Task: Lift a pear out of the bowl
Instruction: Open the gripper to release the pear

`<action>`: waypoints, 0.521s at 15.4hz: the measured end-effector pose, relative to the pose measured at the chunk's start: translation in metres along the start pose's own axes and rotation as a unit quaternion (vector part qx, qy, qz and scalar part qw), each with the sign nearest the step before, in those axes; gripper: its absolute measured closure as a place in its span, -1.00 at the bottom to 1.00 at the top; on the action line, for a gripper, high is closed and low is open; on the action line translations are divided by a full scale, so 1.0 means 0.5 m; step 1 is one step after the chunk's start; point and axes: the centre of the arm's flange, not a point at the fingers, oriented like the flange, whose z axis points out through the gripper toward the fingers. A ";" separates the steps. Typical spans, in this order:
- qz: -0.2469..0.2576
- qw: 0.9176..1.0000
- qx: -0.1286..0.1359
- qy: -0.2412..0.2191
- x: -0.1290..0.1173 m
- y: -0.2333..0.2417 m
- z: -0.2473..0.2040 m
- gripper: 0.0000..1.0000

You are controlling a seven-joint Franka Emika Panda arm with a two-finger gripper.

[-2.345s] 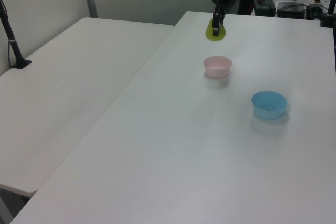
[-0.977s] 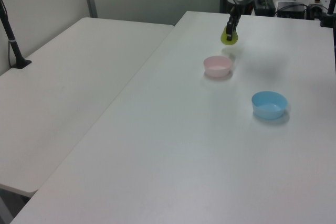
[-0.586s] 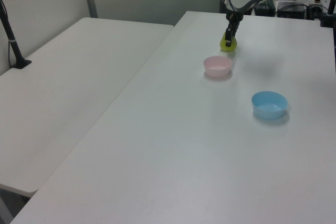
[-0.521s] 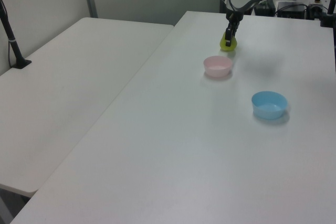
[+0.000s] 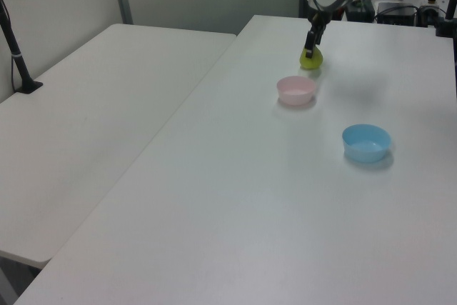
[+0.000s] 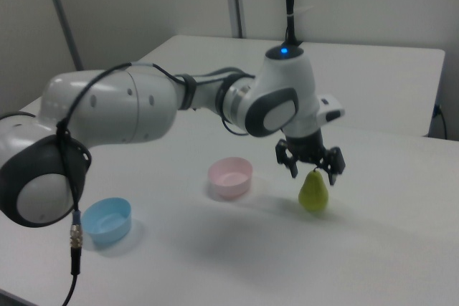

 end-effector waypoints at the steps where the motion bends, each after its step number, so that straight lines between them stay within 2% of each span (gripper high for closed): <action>1: -0.006 1.000 0.002 0.007 0.009 -0.017 -0.060 -1.00; 3: -0.024 1.000 0.014 -0.001 0.017 -0.072 -0.163 -1.00; 4: -0.041 0.999 0.026 -0.011 0.018 -0.140 -0.260 -1.00; 5: -0.033 0.999 0.035 -0.021 0.009 -0.198 -0.345 -1.00; 8: -0.024 0.997 0.054 -0.053 -0.043 -0.330 -0.515 -1.00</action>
